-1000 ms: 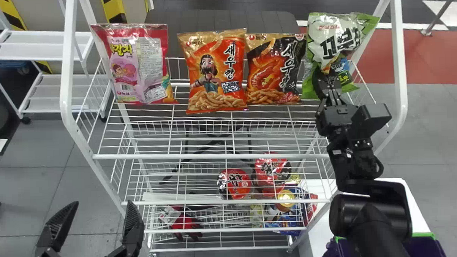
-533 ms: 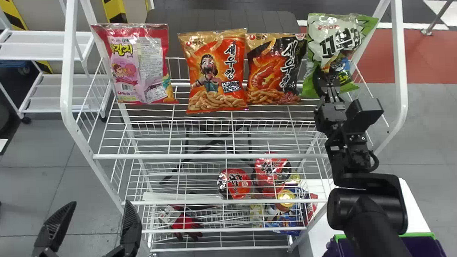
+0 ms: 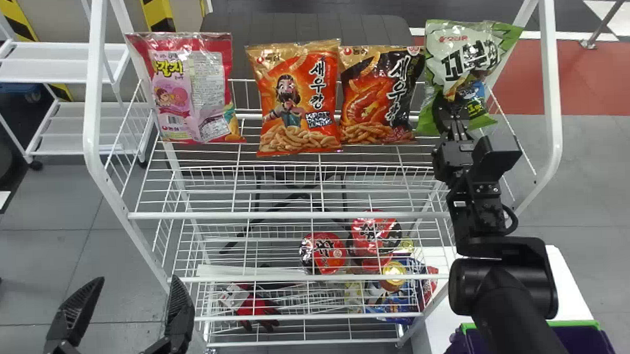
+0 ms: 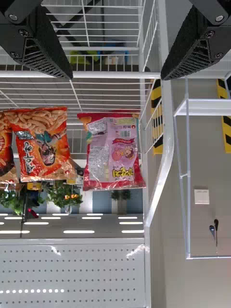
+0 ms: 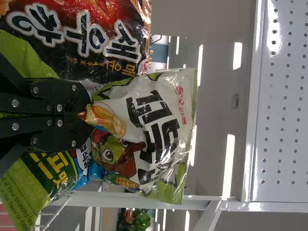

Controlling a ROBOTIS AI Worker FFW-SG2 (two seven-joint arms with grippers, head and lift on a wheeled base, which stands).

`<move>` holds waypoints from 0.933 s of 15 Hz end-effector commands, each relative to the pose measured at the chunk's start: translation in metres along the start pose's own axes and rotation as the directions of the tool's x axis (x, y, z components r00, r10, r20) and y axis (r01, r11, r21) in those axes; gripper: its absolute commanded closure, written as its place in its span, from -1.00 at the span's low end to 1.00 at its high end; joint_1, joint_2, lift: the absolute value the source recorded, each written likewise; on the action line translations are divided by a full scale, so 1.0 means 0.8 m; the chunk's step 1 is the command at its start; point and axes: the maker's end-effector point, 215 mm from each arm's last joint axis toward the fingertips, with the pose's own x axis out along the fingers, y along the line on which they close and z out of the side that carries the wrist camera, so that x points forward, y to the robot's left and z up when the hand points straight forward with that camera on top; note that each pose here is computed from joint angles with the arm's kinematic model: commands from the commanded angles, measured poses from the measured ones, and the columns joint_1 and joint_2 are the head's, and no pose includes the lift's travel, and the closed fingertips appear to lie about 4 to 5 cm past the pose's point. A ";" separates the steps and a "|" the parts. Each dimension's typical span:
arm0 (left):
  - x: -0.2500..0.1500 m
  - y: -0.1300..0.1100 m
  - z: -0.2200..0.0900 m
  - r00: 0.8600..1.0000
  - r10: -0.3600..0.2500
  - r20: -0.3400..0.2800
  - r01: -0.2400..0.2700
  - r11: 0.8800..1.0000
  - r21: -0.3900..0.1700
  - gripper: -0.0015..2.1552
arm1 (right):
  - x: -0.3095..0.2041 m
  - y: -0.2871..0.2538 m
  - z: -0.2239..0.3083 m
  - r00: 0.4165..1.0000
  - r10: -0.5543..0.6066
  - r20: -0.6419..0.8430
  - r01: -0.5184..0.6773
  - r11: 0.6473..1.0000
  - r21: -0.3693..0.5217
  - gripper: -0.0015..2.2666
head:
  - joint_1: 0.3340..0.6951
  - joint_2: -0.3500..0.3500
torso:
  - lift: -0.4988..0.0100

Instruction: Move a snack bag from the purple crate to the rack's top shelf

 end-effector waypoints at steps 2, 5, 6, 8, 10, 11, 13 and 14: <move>0.000 -0.001 0.000 1.000 0.000 0.000 0.000 1.000 -0.001 -0.86 | 0.001 0.002 -0.001 1.000 -0.002 -0.002 0.002 1.000 -0.020 0.89 | 1.00 -0.25 | 0.96; 0.000 -0.001 -0.001 1.000 -0.001 -0.002 0.001 1.000 -0.002 -0.86 | -0.001 -0.004 -0.004 1.000 -0.022 -0.008 0.022 1.000 -0.021 0.86 | 1.00 -0.26 | 0.96; 0.001 -0.001 -0.001 1.000 -0.001 0.000 0.001 1.000 -0.002 -0.86 | -0.002 -0.005 -0.008 0.999 -0.028 -0.016 0.028 0.999 -0.021 0.79 | 1.00 -0.26 | 0.96; 0.001 -0.002 0.000 1.000 -0.002 0.001 0.002 1.000 -0.002 -0.86 | -0.002 -0.009 -0.010 0.999 -0.035 -0.019 0.035 0.999 -0.020 0.79 | 1.00 -0.27 | 0.96; 0.001 -0.003 0.002 1.000 -0.004 0.004 0.004 1.000 -0.005 -0.86 | -0.002 -0.009 -0.014 0.999 -0.037 -0.027 0.036 0.999 -0.016 0.79 | 1.00 -0.28 | 0.96; 0.001 -0.004 0.002 1.000 -0.006 0.004 0.006 1.000 -0.005 -0.86 | -0.001 -0.009 -0.017 0.999 -0.038 -0.033 0.038 0.999 -0.012 0.79 | 1.00 -0.29 | 0.96; 0.001 -0.002 0.001 1.000 -0.002 0.003 0.002 1.000 -0.003 -0.86 | 0.001 -0.007 -0.026 0.998 -0.038 -0.049 0.037 0.999 -0.004 0.79 | 1.00 -0.29 | 0.96; 0.001 -0.002 0.000 1.000 -0.002 0.001 0.002 1.000 -0.002 -0.86 | 0.001 -0.005 -0.028 0.998 -0.035 -0.052 0.034 0.999 -0.005 0.79 | 1.00 -0.29 | 0.96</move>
